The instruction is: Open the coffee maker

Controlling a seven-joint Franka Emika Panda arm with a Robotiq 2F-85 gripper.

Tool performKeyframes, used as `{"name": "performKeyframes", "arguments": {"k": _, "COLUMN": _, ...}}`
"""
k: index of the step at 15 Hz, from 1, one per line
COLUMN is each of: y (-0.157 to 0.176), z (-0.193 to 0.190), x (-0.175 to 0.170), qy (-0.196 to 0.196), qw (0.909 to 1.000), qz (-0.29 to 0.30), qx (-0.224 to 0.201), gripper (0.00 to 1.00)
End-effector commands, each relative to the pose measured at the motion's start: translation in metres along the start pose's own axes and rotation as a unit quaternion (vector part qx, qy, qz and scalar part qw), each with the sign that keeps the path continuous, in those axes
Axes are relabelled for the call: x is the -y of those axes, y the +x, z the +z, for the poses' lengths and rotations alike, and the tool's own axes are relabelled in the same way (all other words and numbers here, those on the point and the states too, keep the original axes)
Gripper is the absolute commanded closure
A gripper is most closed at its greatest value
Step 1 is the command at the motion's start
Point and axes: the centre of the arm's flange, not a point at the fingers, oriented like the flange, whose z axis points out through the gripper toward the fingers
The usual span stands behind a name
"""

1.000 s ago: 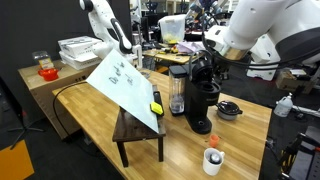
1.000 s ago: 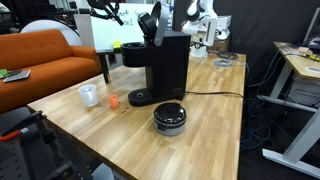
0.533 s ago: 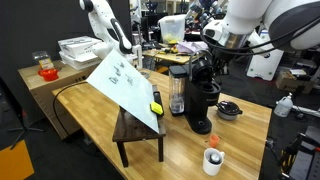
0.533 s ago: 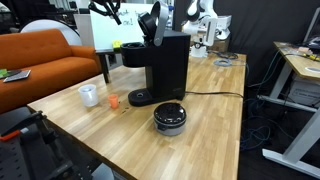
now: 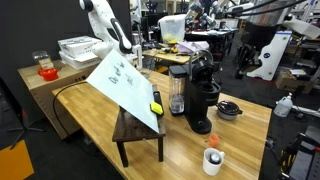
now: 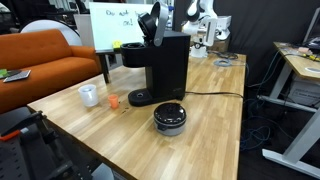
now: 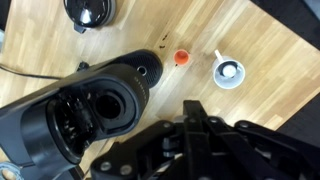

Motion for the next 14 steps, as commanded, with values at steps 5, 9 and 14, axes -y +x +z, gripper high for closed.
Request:
{"name": "performKeyframes", "arguments": {"k": 5, "y": -0.104, "z": -0.021, "x": 0.045, "qy": 0.022, "qw": 0.9925, "qz": 0.096, "qx": 0.071, "gripper": 0.77}}
{"name": "performKeyframes", "arguments": {"k": 9, "y": -0.111, "z": -0.013, "x": 0.055, "qy": 0.053, "qw": 0.9887, "qz": 0.11, "qx": 0.087, "gripper": 0.78}}
{"name": "performKeyframes", "arguments": {"k": 14, "y": -0.116, "z": -0.014, "x": 0.058, "qy": 0.058, "qw": 0.9881, "qz": 0.118, "qx": 0.08, "gripper": 0.67}}
